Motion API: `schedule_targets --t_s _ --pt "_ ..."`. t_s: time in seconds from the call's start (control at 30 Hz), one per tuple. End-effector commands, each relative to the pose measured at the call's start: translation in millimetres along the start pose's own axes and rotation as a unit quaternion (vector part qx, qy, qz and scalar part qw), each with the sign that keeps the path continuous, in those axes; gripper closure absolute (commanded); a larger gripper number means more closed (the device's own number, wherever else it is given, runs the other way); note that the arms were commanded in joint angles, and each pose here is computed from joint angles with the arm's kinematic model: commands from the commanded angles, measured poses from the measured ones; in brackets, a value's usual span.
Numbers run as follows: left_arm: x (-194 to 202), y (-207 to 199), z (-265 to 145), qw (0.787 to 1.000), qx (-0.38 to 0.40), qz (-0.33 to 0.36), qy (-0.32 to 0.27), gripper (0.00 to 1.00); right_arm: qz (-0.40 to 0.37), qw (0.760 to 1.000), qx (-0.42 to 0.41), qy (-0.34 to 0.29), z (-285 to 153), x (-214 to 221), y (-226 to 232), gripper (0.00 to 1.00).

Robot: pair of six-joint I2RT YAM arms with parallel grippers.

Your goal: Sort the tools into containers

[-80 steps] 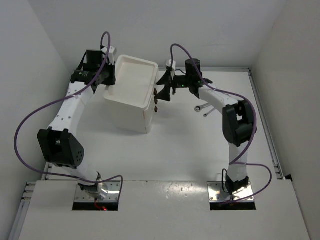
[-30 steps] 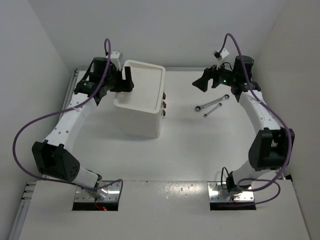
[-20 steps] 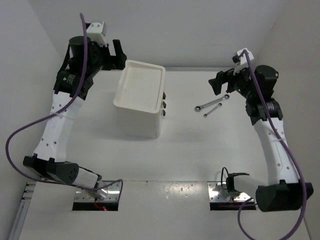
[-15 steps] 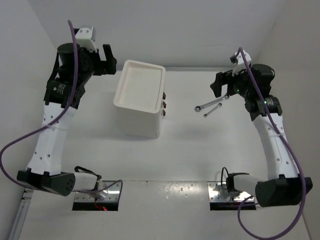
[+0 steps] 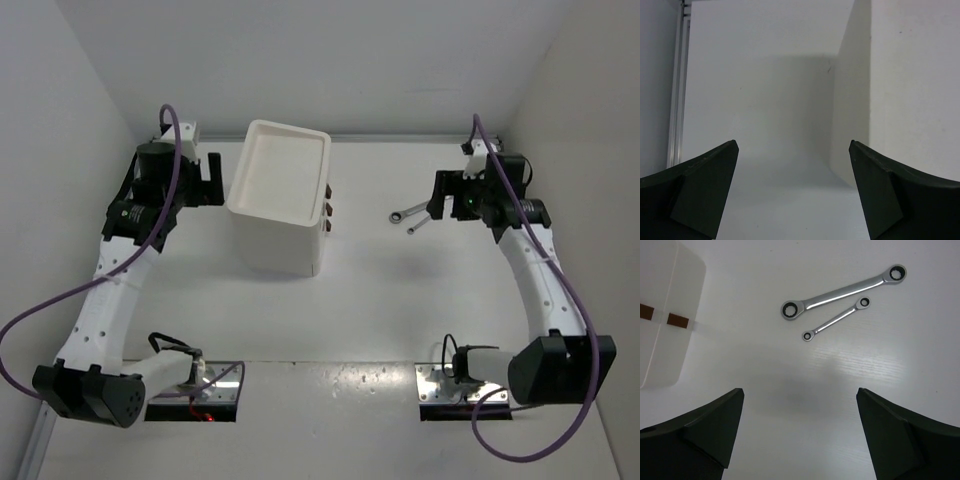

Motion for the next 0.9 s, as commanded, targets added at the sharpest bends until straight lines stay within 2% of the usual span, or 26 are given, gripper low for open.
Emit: schedule_targets --t_s 0.0,0.17,0.33,0.47,0.5,0.57,0.6,0.67,0.7,0.87 --pt "-9 17 -15 0.999 -0.040 -0.005 -0.033 0.00 0.068 0.997 0.034 0.018 11 -7 -12 0.10" --pt "-14 22 -23 0.998 -0.051 -0.003 -0.047 0.00 0.139 0.987 0.029 0.070 35 -16 -17 0.15" --pt "-6 28 -16 0.997 -0.063 -0.003 -0.035 0.00 0.180 0.974 -0.032 0.133 77 -11 -8 0.26" --pt "2 33 -10 0.997 -0.071 0.008 -0.020 0.00 0.083 0.985 -0.095 0.119 105 -18 -11 0.27" --pt "6 35 -8 0.998 -0.066 0.018 -0.012 0.00 0.003 0.989 -0.112 0.101 110 -20 -17 0.27" --pt "11 37 -3 0.998 -0.065 0.024 -0.001 0.00 -0.066 0.986 -0.131 0.080 120 -21 -21 0.26" --pt "9 36 -3 0.998 -0.057 0.035 -0.003 0.00 -0.134 0.980 -0.131 0.066 123 -26 -32 0.26" --pt "14 36 4 0.998 -0.046 0.039 0.007 0.00 -0.196 0.963 -0.161 0.091 138 -12 -36 0.26" --pt "17 35 9 0.998 -0.043 0.039 0.016 0.00 -0.250 0.947 -0.176 0.095 139 -15 -42 0.26" --pt "27 34 24 0.998 -0.016 0.036 0.048 0.00 -0.371 0.903 -0.201 0.076 161 -23 -60 0.27"
Point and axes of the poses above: each gripper's point midway between its finger pads, its own z axis out along the fingers, its own y axis along the line the jaws close on, x = y × z, the point moved 4 cm from there along -z, back along the fingers, and after that the axes turned 13 degrees about -z, right-handed, at the moved point
